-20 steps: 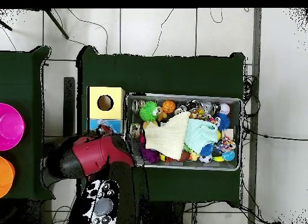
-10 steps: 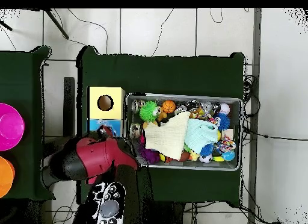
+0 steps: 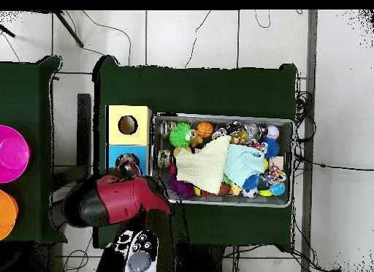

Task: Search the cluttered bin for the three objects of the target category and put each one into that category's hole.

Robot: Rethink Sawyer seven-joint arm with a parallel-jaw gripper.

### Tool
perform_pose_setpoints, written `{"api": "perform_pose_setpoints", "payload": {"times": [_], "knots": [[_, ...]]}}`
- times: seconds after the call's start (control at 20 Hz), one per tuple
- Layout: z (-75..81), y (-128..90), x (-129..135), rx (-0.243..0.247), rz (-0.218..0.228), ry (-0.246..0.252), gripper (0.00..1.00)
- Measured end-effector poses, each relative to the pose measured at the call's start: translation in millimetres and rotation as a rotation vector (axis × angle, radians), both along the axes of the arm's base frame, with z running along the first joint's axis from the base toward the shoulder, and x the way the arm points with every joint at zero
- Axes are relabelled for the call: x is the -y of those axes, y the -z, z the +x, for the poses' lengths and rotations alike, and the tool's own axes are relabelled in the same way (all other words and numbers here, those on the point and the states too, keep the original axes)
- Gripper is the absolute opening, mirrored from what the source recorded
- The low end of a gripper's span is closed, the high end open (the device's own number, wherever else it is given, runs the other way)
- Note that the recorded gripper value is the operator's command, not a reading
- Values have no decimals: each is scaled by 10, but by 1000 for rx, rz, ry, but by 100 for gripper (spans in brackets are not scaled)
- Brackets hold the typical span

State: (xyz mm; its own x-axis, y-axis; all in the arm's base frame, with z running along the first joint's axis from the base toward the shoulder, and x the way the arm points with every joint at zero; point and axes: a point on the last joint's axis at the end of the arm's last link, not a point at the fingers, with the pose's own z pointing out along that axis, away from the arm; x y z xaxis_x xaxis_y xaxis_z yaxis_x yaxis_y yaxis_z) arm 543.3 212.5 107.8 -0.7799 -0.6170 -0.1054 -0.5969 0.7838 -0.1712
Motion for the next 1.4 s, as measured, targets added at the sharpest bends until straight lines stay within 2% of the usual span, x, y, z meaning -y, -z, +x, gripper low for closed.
{"api": "perform_pose_setpoints", "payload": {"times": [0.35, 0.6, 0.85, 1.4], "knots": [[-96, -8, 13, -11, 9, 16, 0], [-57, 133, -59, 36, 16, -4, 0], [23, 374, -148, 119, 12, -34, 0], [92, 452, -159, 154, -30, -32, 0]]}}
